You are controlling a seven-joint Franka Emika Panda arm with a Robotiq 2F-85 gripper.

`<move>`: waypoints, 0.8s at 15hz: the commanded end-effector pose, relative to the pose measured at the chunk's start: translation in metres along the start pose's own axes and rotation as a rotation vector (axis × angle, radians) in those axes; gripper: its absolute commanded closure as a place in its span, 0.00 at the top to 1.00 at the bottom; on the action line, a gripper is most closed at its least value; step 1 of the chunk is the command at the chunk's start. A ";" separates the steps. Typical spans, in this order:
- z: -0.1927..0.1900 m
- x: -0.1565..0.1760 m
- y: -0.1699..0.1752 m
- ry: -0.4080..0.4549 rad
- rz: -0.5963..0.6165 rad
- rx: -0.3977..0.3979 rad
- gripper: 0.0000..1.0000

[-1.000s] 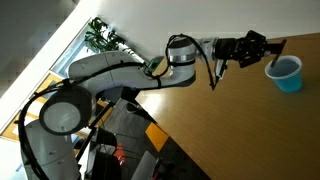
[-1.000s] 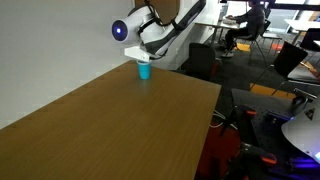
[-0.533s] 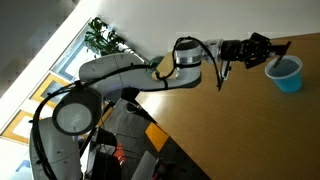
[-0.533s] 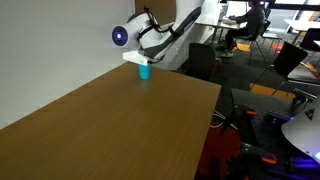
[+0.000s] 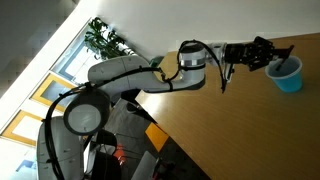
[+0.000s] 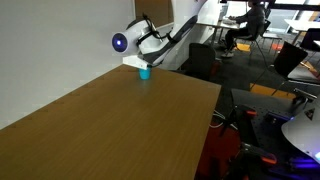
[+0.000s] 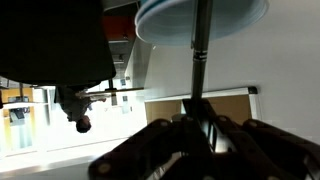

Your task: Place the black pen inside the blue and white cup

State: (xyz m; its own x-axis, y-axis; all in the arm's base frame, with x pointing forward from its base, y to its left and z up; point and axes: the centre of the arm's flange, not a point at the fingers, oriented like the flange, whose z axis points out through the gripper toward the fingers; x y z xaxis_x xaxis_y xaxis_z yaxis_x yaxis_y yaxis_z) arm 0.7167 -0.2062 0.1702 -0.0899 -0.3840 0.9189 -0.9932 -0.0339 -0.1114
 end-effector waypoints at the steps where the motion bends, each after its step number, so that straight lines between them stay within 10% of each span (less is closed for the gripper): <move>1: 0.007 -0.003 -0.012 -0.007 -0.027 0.011 0.03; 3: 0.008 -0.007 -0.013 -0.008 -0.039 0.011 0.03; 5: 0.008 -0.009 -0.014 -0.010 -0.039 0.010 0.36; 12: 0.008 -0.008 -0.016 -0.011 -0.032 0.011 0.81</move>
State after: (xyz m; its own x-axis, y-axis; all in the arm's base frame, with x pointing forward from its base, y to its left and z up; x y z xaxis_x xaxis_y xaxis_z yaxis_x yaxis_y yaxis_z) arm 0.7242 -0.2055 0.1580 -0.0618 -0.3819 0.9221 -0.9949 -0.0499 -0.0873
